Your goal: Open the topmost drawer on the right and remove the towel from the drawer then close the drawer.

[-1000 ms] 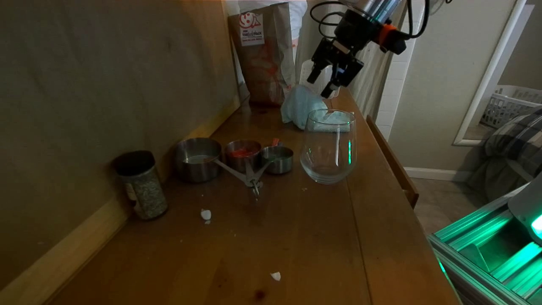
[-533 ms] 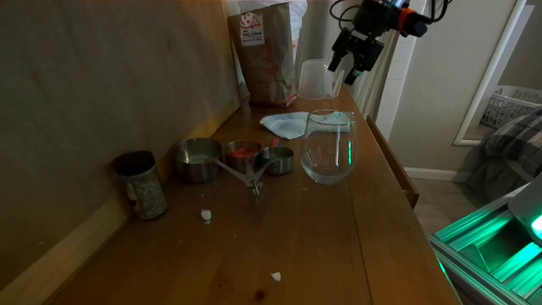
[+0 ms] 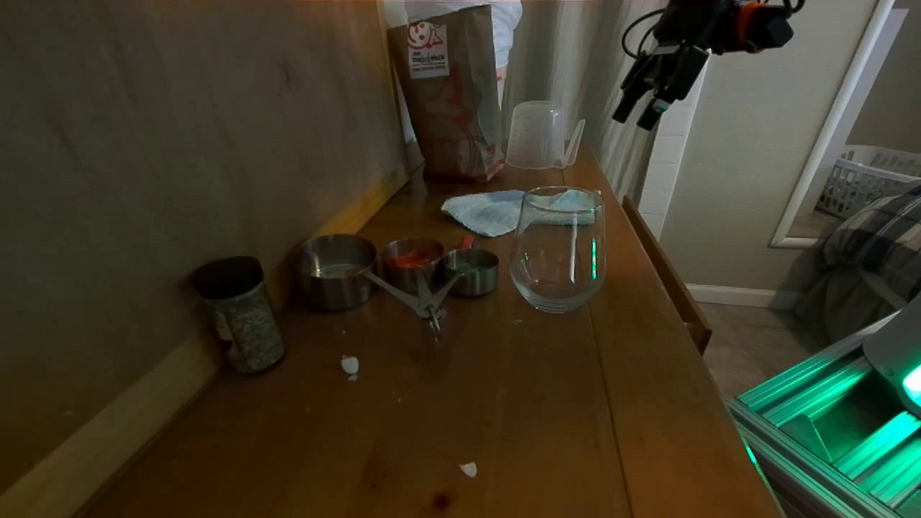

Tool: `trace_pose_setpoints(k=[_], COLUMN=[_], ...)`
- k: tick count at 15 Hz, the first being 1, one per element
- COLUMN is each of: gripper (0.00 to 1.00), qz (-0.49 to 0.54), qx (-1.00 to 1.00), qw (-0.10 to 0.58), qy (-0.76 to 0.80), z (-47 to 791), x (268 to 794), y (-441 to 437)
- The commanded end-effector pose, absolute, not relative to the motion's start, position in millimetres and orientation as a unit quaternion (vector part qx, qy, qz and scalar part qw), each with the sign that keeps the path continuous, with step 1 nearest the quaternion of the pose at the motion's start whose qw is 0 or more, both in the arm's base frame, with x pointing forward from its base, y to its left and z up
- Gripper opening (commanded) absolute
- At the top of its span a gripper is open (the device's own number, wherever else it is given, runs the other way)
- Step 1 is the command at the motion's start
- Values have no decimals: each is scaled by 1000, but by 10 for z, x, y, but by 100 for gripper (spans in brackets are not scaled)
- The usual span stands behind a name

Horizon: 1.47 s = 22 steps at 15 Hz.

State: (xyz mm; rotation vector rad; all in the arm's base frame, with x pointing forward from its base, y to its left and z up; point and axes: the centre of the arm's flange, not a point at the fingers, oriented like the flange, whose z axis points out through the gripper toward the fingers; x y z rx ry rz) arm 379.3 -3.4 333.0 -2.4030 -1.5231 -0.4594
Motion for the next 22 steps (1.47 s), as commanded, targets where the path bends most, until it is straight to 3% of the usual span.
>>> trace_pose_setpoints(k=[1,3,4,12,22], gripper=[100,100,100,100,100], qz=[-128,-120,-132,-135,-110], qx=[-847,-851,-847,-866,-893], qw=[145,148,149,138,117], qy=[-495,-490,-493,-461,-421], z=[3268,3210,3260,3097,2300], x=[3309,3262,3676,3632,3519], y=[-368,-522,-458,-908,-1507])
